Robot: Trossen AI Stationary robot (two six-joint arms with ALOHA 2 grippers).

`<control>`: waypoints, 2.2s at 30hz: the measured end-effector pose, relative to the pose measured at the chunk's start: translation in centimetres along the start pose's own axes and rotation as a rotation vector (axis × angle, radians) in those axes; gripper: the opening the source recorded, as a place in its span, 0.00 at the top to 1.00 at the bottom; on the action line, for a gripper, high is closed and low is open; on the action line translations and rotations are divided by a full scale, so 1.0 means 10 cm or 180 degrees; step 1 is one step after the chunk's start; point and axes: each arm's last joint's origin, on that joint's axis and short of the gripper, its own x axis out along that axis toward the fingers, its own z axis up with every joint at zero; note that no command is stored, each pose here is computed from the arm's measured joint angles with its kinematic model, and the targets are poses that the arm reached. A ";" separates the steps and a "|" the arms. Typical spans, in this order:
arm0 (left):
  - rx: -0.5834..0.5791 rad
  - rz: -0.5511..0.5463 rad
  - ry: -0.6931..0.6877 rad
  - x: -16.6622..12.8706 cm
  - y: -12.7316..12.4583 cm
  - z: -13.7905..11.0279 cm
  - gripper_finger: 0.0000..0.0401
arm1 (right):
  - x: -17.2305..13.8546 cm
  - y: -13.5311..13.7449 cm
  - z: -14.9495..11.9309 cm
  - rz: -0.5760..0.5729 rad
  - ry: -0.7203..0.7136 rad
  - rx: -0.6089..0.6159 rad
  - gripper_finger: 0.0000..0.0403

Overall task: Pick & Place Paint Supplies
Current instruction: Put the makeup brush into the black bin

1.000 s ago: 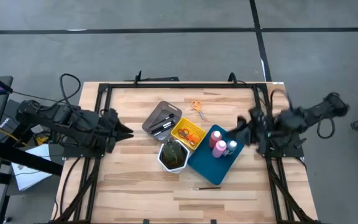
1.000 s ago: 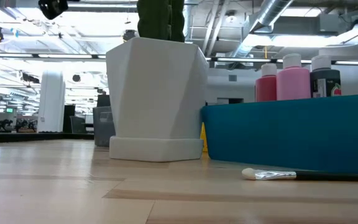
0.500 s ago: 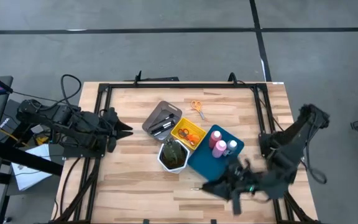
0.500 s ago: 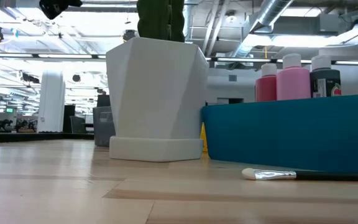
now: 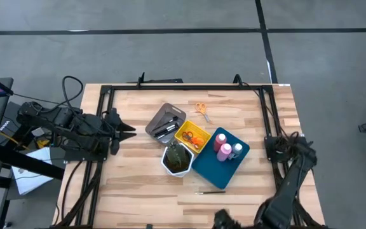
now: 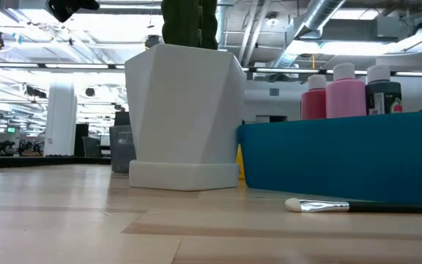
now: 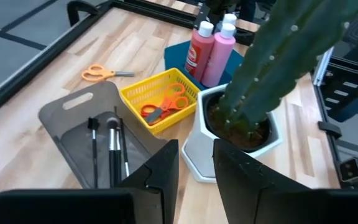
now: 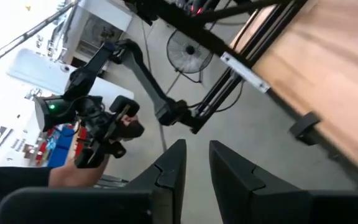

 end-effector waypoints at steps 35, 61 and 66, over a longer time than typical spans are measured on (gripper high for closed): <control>0.0481 -0.0003 0.0143 -0.01 0.02 -0.04 0.77 | 0.85 -0.71 -0.45 -0.1378 -0.0147 0.0534 0.88; 0.0480 0.0325 0.0022 -0.01 0.05 -0.03 0.77 | 1.37 -1.42 0.70 -0.2127 0.2622 -0.1001 0.88; 0.0478 0.0324 0.0021 -0.01 0.05 -0.03 0.77 | 1.41 -1.60 0.74 -0.2206 0.2783 -0.1356 0.88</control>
